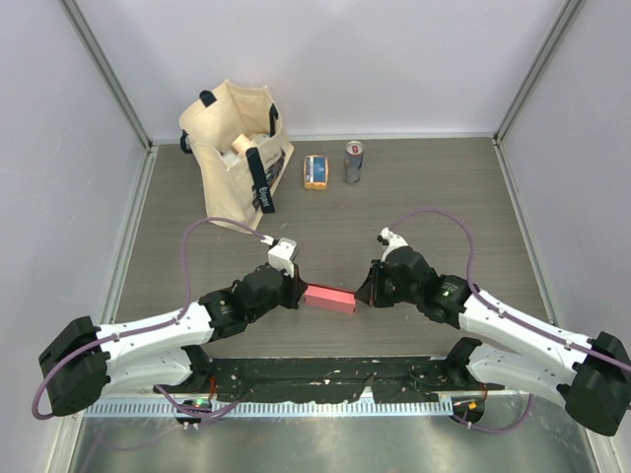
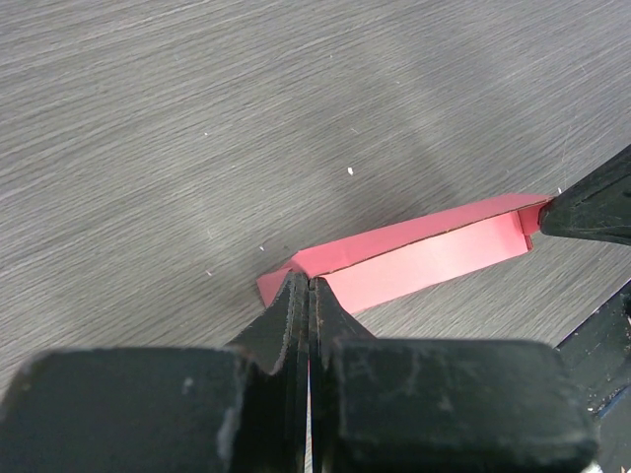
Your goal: Fold the paper box
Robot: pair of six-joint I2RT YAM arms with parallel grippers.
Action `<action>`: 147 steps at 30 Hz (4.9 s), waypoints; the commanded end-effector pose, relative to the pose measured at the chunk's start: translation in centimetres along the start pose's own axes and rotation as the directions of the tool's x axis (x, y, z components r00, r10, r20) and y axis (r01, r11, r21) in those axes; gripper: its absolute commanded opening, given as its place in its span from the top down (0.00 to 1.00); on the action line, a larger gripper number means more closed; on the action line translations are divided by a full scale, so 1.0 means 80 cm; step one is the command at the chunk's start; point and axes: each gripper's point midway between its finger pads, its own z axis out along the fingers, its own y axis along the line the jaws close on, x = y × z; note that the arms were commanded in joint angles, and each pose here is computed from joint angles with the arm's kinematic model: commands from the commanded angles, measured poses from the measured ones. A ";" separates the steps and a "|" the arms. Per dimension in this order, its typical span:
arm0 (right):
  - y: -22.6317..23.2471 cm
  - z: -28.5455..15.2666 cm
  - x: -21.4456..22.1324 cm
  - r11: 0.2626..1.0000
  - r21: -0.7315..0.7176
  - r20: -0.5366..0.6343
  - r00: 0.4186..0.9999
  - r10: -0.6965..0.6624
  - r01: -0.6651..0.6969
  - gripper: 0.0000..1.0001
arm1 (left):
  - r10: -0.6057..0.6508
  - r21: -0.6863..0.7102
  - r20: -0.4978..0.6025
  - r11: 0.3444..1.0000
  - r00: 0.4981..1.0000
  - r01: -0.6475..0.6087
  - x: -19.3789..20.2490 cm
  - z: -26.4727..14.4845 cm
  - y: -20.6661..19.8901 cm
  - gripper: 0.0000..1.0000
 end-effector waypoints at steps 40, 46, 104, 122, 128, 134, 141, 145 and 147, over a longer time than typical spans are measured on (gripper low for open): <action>0.039 0.009 -0.007 0.984 -0.126 0.006 0.992 0.127 -0.126 0.94 | 0.014 0.023 -0.028 1.000 1.000 -0.013 0.009 0.000 -0.006 1.00; 0.042 0.007 -0.004 0.963 -0.176 0.014 0.978 0.210 -0.204 0.98 | 0.012 0.023 -0.028 1.000 1.000 -0.012 0.010 -0.001 -0.005 1.00; 0.017 -0.024 0.003 0.504 -0.085 -0.046 0.509 0.859 -0.859 0.12 | -0.016 0.006 -0.023 1.000 1.000 0.016 0.019 -0.001 -0.008 1.00; 0.011 -0.005 0.000 0.328 -0.037 -0.035 0.330 0.943 -0.944 0.26 | -0.012 -0.064 0.038 0.998 0.999 0.014 0.021 -0.009 -0.018 1.00; 0.012 0.002 0.012 0.339 -0.011 -0.063 0.339 0.939 -0.941 0.33 | -0.008 -0.063 0.036 0.998 0.999 0.010 0.020 -0.007 -0.021 1.00; 0.003 0.006 0.018 0.341 -0.007 -0.044 0.341 0.939 -0.940 0.41 | -0.006 -0.062 0.033 0.998 0.999 0.008 0.021 -0.007 -0.022 1.00; -0.005 0.018 0.027 0.344 0.005 -0.041 0.344 0.938 -0.939 0.62 | -0.012 -0.051 0.023 0.999 1.000 0.014 0.026 -0.005 -0.025 1.00; -0.011 0.021 0.031 0.352 0.007 -0.029 0.351 0.936 -0.936 0.64 | -0.029 -0.039 0.027 0.999 0.999 0.030 0.027 -0.007 -0.027 1.00; -0.014 0.020 0.031 0.359 0.003 -0.019 0.359 0.933 -0.933 0.65 | -0.031 -0.036 0.026 0.999 0.999 0.032 0.029 -0.009 -0.025 0.90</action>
